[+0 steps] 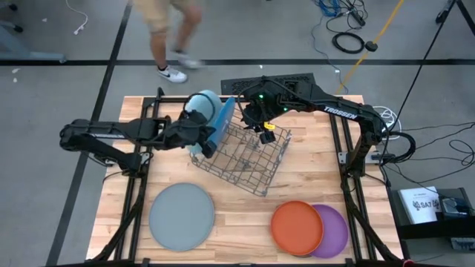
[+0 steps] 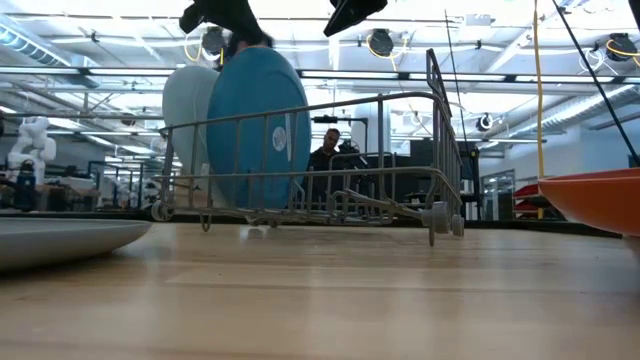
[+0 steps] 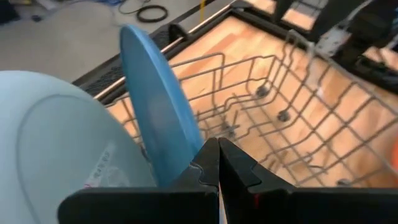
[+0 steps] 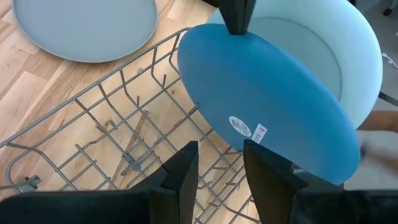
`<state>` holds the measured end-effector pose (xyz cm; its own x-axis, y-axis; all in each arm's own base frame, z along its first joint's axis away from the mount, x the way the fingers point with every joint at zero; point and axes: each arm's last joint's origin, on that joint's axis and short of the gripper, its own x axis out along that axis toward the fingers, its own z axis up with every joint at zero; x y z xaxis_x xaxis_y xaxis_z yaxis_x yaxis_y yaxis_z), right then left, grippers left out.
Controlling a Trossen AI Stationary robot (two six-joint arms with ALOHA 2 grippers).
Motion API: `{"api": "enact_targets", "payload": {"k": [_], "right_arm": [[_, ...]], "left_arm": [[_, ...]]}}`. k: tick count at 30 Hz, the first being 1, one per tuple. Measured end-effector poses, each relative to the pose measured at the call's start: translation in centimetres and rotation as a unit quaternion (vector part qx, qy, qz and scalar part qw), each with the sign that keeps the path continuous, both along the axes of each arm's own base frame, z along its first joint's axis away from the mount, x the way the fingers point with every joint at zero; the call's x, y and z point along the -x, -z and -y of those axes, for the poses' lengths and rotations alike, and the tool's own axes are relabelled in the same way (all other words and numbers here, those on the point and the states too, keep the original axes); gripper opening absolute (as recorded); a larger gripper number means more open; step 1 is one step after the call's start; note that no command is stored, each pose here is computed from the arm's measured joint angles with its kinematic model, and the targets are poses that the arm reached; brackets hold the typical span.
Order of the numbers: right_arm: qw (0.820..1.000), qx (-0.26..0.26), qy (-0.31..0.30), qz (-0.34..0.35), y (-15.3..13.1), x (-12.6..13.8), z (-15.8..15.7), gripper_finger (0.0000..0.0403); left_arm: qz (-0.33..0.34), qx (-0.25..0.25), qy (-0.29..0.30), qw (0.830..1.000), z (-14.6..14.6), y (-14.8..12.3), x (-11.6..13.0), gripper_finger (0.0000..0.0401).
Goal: Sort dishes
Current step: Put the blue plate in the dish rack
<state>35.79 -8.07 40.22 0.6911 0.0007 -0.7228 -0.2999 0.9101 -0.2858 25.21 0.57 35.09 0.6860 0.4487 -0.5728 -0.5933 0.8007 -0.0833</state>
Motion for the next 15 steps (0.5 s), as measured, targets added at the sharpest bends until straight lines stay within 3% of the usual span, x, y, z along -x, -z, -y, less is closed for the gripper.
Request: {"api": "enact_targets", "payload": {"k": [15], "right_arm": [[1.000, -0.002, 0.001, -0.005, 0.1, 0.1, 0.0, 0.0121]], "left_arm": [[-0.050, -0.030, -0.049, 0.997, -0.2, 0.3, 0.6, 0.0000]]}}
